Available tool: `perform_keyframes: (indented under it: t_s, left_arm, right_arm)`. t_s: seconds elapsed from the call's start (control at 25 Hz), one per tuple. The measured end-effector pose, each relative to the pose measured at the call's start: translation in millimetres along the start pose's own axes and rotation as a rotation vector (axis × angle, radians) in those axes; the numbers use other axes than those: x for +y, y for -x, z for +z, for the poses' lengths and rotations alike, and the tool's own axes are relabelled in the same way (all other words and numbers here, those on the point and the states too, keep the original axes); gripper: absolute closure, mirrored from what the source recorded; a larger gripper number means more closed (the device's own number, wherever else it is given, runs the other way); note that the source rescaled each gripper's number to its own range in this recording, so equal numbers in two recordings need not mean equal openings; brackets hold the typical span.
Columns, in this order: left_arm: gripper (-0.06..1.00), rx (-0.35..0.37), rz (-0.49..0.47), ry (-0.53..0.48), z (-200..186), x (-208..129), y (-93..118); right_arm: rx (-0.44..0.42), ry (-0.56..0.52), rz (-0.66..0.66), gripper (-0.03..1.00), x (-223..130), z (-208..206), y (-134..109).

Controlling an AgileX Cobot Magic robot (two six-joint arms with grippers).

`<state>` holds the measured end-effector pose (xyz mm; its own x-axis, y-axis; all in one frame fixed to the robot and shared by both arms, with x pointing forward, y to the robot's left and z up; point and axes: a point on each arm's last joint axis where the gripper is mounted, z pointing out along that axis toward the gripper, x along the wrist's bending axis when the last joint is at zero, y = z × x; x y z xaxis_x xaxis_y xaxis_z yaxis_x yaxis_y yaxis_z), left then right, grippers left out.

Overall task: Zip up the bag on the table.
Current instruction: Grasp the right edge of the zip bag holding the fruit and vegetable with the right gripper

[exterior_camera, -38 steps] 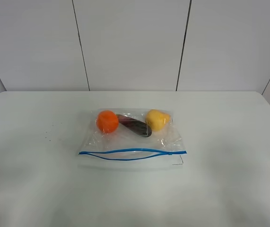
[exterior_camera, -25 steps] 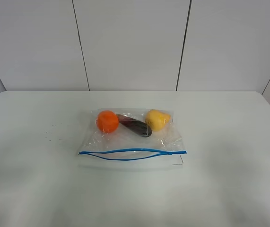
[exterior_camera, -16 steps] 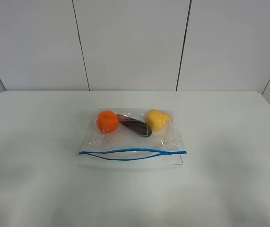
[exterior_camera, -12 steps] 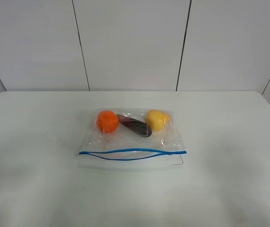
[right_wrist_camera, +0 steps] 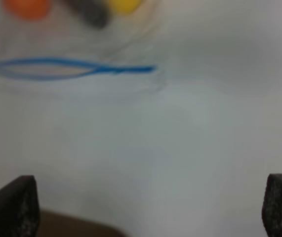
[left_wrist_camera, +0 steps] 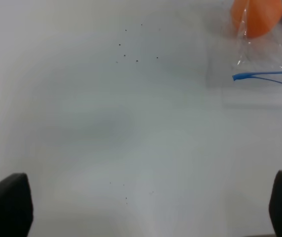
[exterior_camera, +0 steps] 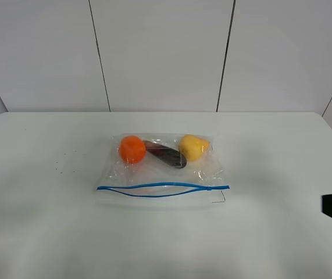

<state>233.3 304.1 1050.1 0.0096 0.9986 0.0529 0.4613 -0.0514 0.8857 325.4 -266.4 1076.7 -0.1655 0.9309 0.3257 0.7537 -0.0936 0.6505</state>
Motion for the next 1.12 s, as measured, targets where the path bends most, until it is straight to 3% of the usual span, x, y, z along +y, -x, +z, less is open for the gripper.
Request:
perform_keyframes:
  t_s: [0.24,0.36,0.56,0.84,1.12]
  left_arm:
    - [-0.06,0.0,0.0,0.0,0,0,0]
    - [-0.06,0.0,0.0,0.0,0,0,0]
    - [-0.06,0.0,0.0,0.0,0,0,0]
    - [-0.06,0.0,0.0,0.0,0,0,0]
    - [-0.06,0.0,0.0,0.0,0,0,0]
  right_arm:
    - [0.207,-0.218,0.005,-0.03,27,66,3]
    - [0.284,-0.27,-0.002,-0.03,34,96,8]
    - [0.387,-0.331,0.028,-0.03,36,141,22]
    - [0.593,-0.352,0.111,-0.03,50,173,65]
    - [0.612,-0.347,0.18,-0.03,63,207,103]
